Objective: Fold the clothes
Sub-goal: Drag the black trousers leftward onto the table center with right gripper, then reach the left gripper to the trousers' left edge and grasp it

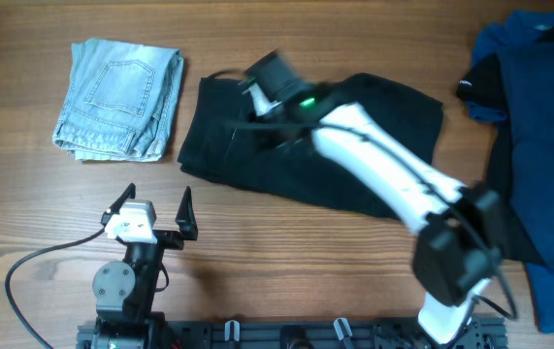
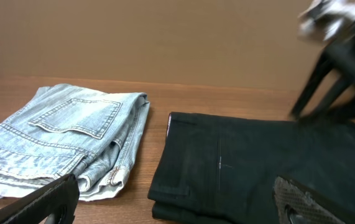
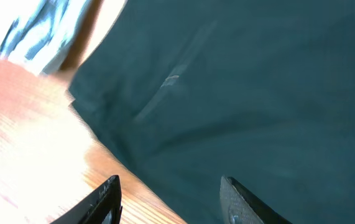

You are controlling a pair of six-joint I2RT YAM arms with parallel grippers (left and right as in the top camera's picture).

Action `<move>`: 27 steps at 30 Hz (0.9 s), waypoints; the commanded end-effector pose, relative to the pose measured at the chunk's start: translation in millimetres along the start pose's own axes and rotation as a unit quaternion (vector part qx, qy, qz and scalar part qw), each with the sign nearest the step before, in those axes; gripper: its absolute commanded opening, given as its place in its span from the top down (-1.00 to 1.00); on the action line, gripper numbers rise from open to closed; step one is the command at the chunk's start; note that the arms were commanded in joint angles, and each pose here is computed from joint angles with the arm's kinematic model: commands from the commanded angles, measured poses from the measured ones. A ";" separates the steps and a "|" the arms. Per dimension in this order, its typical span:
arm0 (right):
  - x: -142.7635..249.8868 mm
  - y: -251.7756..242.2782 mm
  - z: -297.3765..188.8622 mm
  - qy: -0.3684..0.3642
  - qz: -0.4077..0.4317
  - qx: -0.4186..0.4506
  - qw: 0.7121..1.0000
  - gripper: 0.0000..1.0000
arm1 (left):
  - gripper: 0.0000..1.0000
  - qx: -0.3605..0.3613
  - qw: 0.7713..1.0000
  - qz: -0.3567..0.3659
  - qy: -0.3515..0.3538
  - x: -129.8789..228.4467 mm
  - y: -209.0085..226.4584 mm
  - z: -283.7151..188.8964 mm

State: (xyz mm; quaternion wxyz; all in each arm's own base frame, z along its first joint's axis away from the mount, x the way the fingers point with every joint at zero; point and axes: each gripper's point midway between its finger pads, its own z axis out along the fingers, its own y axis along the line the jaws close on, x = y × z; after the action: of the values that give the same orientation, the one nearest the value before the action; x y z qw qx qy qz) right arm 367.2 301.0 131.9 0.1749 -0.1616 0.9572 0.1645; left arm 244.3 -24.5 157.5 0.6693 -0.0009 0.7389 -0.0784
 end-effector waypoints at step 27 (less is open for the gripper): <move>-22.6 -243.2 -84.6 -0.066 0.226 0.137 0.962 -0.99 | -0.99 -0.040 0.933 0.044 0.354 -150.1 2.1 203.7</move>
State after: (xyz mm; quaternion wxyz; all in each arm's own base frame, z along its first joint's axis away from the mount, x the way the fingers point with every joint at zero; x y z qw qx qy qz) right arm 451.3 59.2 149.1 0.2091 0.0960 0.9698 0.0811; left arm 393.5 -33.6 286.5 0.3731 0.0312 0.9265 -0.0380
